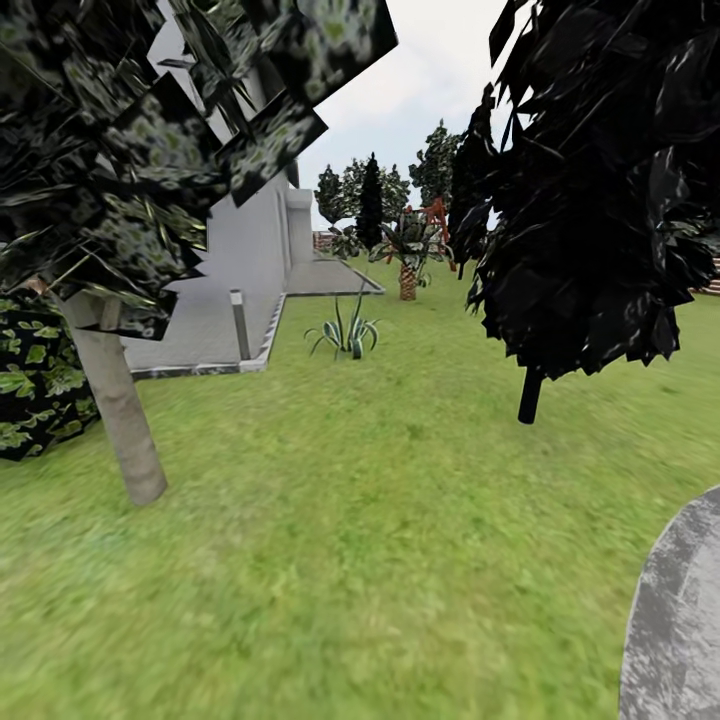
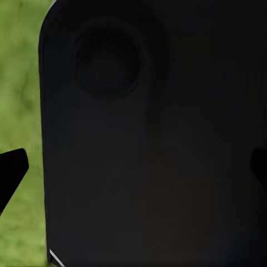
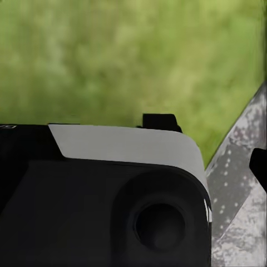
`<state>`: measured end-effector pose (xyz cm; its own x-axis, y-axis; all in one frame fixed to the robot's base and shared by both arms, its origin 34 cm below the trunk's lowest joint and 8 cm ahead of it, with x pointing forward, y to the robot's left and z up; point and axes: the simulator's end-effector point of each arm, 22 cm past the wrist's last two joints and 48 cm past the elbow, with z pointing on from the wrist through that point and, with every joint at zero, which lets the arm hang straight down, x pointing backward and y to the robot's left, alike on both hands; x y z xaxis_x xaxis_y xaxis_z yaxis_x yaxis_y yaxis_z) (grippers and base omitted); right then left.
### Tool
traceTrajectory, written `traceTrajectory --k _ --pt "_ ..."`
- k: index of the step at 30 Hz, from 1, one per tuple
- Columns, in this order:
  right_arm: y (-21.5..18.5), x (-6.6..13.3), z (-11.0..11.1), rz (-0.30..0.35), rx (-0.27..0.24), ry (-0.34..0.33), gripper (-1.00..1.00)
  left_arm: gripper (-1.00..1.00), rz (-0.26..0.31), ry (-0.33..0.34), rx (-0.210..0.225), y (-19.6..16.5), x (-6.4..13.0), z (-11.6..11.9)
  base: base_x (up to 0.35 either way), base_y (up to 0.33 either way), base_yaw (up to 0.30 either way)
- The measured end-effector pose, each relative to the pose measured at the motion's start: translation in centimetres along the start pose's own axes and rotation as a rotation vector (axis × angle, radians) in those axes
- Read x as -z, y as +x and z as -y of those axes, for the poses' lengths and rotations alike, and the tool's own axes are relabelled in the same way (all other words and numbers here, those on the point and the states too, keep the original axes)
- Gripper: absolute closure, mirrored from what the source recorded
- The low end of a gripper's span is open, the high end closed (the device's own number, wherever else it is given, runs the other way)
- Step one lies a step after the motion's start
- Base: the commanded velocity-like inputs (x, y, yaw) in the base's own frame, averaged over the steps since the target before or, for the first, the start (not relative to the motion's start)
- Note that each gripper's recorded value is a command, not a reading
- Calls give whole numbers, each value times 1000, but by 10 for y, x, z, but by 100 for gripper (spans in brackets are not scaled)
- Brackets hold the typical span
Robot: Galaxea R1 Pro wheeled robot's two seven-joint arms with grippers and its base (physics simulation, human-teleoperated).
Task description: Take the three Easter eggs out of the wicker basket on the lawn in the garden, then place them on the lawn next to a single tree (choose any tree) so that all three eggs are next to the same tree and none are left in the basket.
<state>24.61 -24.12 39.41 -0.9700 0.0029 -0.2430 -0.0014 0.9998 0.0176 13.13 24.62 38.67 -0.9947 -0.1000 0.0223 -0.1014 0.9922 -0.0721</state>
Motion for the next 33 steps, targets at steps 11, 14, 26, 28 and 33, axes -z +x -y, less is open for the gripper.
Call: traceTrajectory --k 11,14,26,28,33 --pt "0 0 0 0 -2 0 -100 -100 0 2 0 0 0 0 315 -56 164" --pt "0 0 0 0 -2 0 -100 -100 0 1 0 0 0 0 324 0 211" --pt "0 0 0 0 -2 0 -100 -100 0 -1 0 0 0 0 323 -27 33" --pt "0 0 0 0 -1 0 -100 -100 0 -1 0 0 0 0 289 -163 0" --pt "0 0 1 0 0 1 -100 -100 1 -3 0 0 0 -1 258 -202 0"
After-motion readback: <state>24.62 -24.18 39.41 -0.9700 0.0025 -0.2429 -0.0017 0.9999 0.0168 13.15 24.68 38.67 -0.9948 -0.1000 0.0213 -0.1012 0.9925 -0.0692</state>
